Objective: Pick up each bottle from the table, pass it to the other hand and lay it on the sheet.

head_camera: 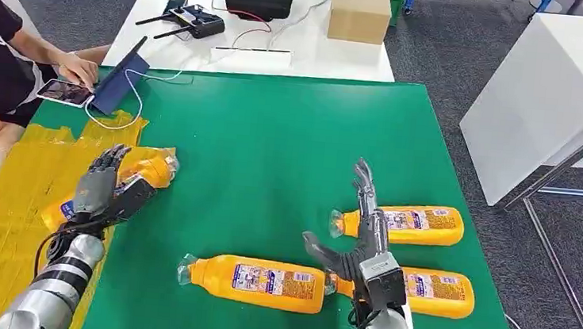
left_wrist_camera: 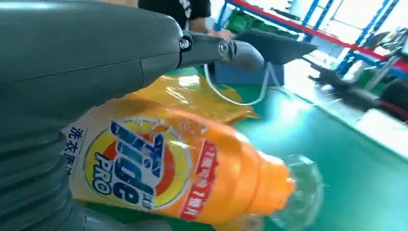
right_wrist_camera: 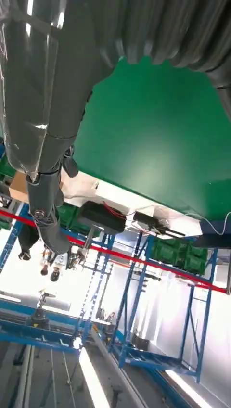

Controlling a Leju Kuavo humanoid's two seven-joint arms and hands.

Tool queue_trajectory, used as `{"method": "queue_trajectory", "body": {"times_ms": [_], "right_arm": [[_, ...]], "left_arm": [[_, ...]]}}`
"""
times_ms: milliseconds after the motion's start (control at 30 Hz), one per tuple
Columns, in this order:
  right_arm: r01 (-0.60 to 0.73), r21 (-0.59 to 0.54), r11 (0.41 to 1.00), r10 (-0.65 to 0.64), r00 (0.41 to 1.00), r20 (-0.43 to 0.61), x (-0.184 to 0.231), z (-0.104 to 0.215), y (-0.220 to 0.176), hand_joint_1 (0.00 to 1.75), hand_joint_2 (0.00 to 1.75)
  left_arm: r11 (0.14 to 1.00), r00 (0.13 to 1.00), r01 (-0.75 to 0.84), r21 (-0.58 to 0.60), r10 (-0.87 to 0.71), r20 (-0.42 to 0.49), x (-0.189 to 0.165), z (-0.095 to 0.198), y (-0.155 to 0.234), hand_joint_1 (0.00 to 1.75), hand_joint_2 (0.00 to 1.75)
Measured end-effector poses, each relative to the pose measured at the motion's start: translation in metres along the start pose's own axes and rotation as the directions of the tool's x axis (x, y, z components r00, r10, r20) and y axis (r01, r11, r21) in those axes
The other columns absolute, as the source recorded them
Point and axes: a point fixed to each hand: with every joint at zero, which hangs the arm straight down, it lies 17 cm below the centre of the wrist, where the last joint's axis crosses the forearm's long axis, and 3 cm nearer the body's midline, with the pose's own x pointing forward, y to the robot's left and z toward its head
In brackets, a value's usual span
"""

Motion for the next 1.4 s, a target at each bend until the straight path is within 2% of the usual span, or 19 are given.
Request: {"method": "queue_trajectory", "body": {"times_ms": [233, 400, 700, 867, 1033, 1167, 1400], "right_arm": [[-0.007, 0.001, 1.000, 0.007, 1.000, -0.006, -0.003, 0.002, -0.001, 0.00, 1.75], [-0.011, 0.003, 1.000, 0.011, 1.000, -0.013, -0.006, 0.003, -0.001, 0.00, 1.75], [-0.023, 0.001, 1.000, 0.023, 1.000, -0.019, -0.008, 0.004, -0.001, 0.00, 1.75], [-0.041, -0.002, 0.999, 0.041, 0.999, -0.032, -0.011, 0.008, -0.001, 0.00, 1.75], [-0.197, 0.039, 0.980, 0.199, 0.979, -0.037, -0.017, 0.014, 0.008, 0.00, 1.75], [-0.380, 0.143, 0.914, 0.387, 0.922, -0.018, -0.021, 0.018, 0.034, 0.00, 1.75], [-0.454, 0.241, 0.858, 0.460, 0.887, 0.036, -0.020, 0.027, 0.067, 0.00, 1.75]], "left_arm": [[0.983, 0.988, -0.146, 0.109, 0.140, 0.066, 0.031, 0.010, 0.025, 0.00, 1.75], [0.981, 0.997, -0.058, 0.185, 0.047, 0.064, 0.034, 0.014, 0.042, 0.00, 1.75], [0.975, 0.993, -0.103, 0.196, 0.088, 0.082, 0.034, 0.025, 0.040, 0.00, 1.75], [0.945, 0.971, -0.228, 0.235, 0.201, 0.132, 0.048, 0.031, 0.057, 0.00, 1.75], [0.853, 0.882, -0.462, 0.242, 0.416, 0.220, 0.076, 0.041, 0.083, 0.00, 1.75], [0.760, 0.785, -0.612, 0.221, 0.549, 0.288, 0.101, 0.050, 0.104, 0.00, 1.75], [0.699, 0.725, -0.679, 0.223, 0.590, 0.356, 0.123, 0.061, 0.128, 0.00, 1.75]]}}
